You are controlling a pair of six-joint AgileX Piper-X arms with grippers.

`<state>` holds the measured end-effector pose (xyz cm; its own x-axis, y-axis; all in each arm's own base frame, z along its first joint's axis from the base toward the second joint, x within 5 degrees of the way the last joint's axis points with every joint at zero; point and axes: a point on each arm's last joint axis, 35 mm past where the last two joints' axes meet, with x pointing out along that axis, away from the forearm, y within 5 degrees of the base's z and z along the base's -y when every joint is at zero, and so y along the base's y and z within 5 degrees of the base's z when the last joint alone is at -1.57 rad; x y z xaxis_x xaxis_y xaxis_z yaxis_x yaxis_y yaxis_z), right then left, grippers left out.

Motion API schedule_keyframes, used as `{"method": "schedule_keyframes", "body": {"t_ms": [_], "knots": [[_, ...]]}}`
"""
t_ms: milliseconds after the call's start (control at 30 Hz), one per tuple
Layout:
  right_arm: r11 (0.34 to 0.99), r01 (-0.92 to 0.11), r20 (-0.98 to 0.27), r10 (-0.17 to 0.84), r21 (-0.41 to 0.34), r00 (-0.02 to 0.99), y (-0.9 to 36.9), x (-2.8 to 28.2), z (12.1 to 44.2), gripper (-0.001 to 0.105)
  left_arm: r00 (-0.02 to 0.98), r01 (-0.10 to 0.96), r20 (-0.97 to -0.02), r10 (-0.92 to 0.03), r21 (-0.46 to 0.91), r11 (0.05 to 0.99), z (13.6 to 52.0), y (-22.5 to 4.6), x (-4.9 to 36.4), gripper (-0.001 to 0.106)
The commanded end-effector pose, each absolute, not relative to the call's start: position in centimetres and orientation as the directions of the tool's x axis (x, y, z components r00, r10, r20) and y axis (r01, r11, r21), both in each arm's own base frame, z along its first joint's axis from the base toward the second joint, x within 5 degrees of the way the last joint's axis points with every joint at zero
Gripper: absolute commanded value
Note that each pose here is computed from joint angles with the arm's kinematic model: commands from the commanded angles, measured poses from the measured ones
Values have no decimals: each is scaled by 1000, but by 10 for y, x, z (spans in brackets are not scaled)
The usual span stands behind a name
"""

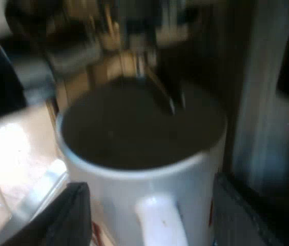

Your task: Place mug into machine

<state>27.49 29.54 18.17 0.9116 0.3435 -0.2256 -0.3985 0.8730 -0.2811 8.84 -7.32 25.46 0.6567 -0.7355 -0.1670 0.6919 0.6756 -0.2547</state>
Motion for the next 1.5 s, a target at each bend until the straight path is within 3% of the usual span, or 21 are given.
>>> {"method": "schedule_keyframes", "body": {"t_ms": [33,267,533,700,900,1133,1367,1500], "knots": [[874,-394,-214,343,-283,915,294,272,200,54,667,696,-124,-735,-248,674,267,-73,88,77],[849,-420,-292,333,-321,897,285,258,223,54,671,707,-71,-738,-239,666,288,-72,86,77],[828,-442,-333,332,-345,882,282,222,256,54,681,715,-13,-732,-204,669,313,-68,82,77],[828,-404,-329,285,-389,900,279,195,275,54,695,683,-100,-712,-217,697,327,-62,75,77],[803,-457,-324,347,-382,880,274,163,300,54,690,667,-176,-702,-222,711,344,-54,64,77],[801,-476,-283,391,-364,876,268,138,322,54,695,676,-132,-707,-216,704,368,-41,46,68],[790,-497,-269,422,-360,866,268,128,329,53,701,670,-132,-701,-215,711,368,-36,41,68],[793,-500,-267,427,-350,864,267,132,329,38,740,628,-136,-658,-208,750,368,-35,42,68]]}}
